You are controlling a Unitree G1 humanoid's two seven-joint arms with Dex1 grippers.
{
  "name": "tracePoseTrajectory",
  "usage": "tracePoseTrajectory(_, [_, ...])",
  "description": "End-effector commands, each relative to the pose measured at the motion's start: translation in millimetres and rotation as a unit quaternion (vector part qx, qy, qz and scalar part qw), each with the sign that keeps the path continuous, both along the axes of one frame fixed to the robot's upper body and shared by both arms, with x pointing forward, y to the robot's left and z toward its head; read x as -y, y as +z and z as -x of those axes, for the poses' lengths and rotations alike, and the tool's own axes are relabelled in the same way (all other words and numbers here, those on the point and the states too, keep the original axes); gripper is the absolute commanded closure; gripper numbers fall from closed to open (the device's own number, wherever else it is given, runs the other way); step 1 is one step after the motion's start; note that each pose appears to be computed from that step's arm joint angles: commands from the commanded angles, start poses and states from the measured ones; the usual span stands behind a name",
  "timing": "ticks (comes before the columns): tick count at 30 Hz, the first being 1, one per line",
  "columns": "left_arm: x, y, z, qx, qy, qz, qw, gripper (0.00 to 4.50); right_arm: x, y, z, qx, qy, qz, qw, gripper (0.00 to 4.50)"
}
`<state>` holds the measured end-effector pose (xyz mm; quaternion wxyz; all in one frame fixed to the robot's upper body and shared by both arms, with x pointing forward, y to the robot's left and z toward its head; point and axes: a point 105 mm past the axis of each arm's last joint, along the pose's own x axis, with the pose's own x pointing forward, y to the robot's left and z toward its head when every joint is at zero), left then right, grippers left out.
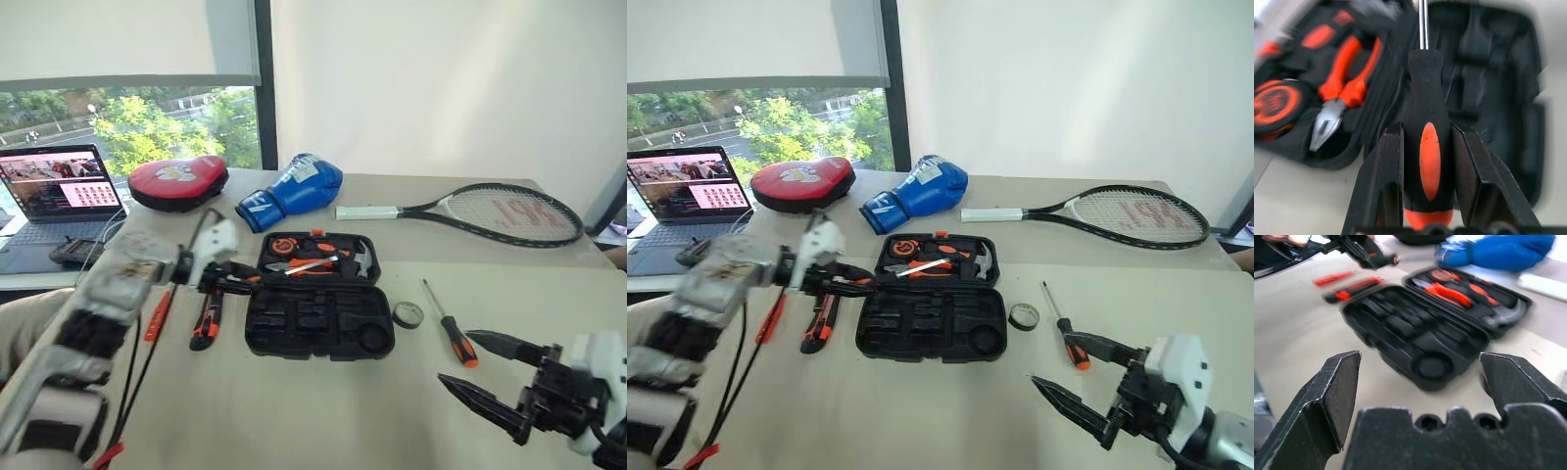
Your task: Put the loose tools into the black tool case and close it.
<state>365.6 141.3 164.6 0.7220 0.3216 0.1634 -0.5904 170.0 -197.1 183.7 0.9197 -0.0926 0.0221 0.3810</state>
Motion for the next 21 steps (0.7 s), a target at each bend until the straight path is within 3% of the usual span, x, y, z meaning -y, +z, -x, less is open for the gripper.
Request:
tracePoseTrajectory(1, [-0.4, -2.4, -16.5, 0.029, -0.024, -0.066, 0.997, 3.65, -5.6, 14.9, 12.0, 0.040, -0.001, 0.020, 0.999, 0.00])
tracePoseTrajectory(10, [8.3, -14.2, -28.0, 0.014, -0.029, -0.102, 0.994, 3.65, -2.9, 11.1, 27.0, 0.028, -0.033, 0.020, 0.999, 0.00])
tracePoseTrajectory(18, [6.2, -21.7, -33.5, 0.030, -0.019, -0.114, 0.993, 3.65, -0.1, 9.4, 21.7, 0.031, -0.036, 0.026, 0.999, 0.00])
tracePoseTrajectory(20, [9.1, -15.1, -39.3, 0.057, -0.005, -0.089, 0.994, 2.64, -2.1, 9.7, 19.4, 0.033, -0.031, 0.025, 0.999, 0.00])
tracePoseTrajectory(21, [10.2, -9.2, -38.2, 0.058, -0.006, -0.065, 0.996, 2.49, -3.7, 10.0, 18.6, 0.034, -0.028, 0.025, 0.999, 0.00])
